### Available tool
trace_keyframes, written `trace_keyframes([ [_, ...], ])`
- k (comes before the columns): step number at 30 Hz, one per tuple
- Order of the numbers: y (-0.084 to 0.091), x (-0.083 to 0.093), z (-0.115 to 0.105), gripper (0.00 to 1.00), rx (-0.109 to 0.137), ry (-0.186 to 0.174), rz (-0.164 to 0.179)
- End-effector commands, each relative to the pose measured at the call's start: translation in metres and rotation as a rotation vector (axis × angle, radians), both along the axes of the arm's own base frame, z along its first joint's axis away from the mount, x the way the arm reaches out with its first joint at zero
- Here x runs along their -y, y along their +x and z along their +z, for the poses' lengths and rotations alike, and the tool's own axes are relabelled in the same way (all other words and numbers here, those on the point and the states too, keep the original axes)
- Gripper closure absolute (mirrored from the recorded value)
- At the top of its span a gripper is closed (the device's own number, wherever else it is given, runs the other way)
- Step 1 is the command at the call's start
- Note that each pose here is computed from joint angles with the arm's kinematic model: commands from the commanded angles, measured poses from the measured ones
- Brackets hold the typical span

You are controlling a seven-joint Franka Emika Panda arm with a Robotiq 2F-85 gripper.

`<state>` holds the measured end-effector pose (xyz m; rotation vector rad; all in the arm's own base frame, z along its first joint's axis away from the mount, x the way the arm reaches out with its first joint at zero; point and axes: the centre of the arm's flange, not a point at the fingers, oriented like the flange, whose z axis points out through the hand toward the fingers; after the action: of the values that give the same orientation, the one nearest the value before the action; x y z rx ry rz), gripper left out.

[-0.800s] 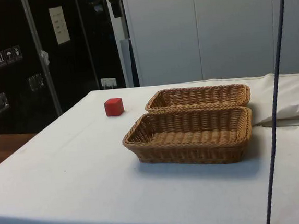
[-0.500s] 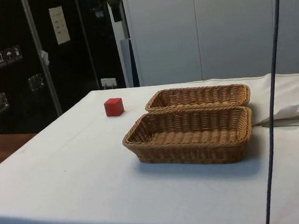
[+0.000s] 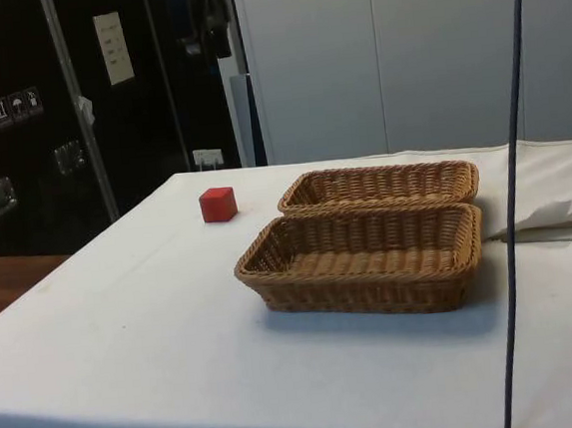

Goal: Pick up the red cube and place it into the right basket.

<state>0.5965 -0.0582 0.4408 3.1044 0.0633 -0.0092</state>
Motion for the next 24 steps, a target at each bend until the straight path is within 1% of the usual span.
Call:
trace_keyframes([
  [1,0.001,0.003,-0.001,0.00,0.018,-0.001,0.008],
  [2,0.001,0.005,-0.003,0.00,0.023,-0.003,0.011],
  [3,0.000,0.003,-0.003,0.00,0.010,-0.002,0.007],
  [4,0.001,0.006,-0.005,0.00,0.027,-0.005,0.014],
  [8,0.002,0.012,-0.012,0.00,0.048,-0.011,0.029],
  [9,0.003,0.015,-0.015,0.00,0.059,-0.014,0.037],
  [11,0.003,0.019,-0.018,0.00,0.066,-0.017,0.043],
  [12,0.003,0.018,-0.018,0.00,0.057,-0.022,0.040],
  [13,0.004,0.021,-0.020,0.00,0.071,-0.018,0.047],
  [16,0.006,0.030,-0.028,0.00,0.088,-0.024,0.060],
  [17,0.006,0.030,-0.028,0.00,0.088,-0.024,0.060],
  [18,0.006,0.034,-0.032,0.00,0.096,-0.025,0.067],
  [20,0.008,0.040,-0.037,0.00,0.104,-0.027,0.073],
  [21,0.007,0.036,-0.035,0.00,0.092,-0.034,0.067],
  [22,0.009,0.041,-0.038,0.00,0.109,-0.028,0.078],
  [24,0.010,0.047,-0.043,0.00,0.116,-0.029,0.081],
])
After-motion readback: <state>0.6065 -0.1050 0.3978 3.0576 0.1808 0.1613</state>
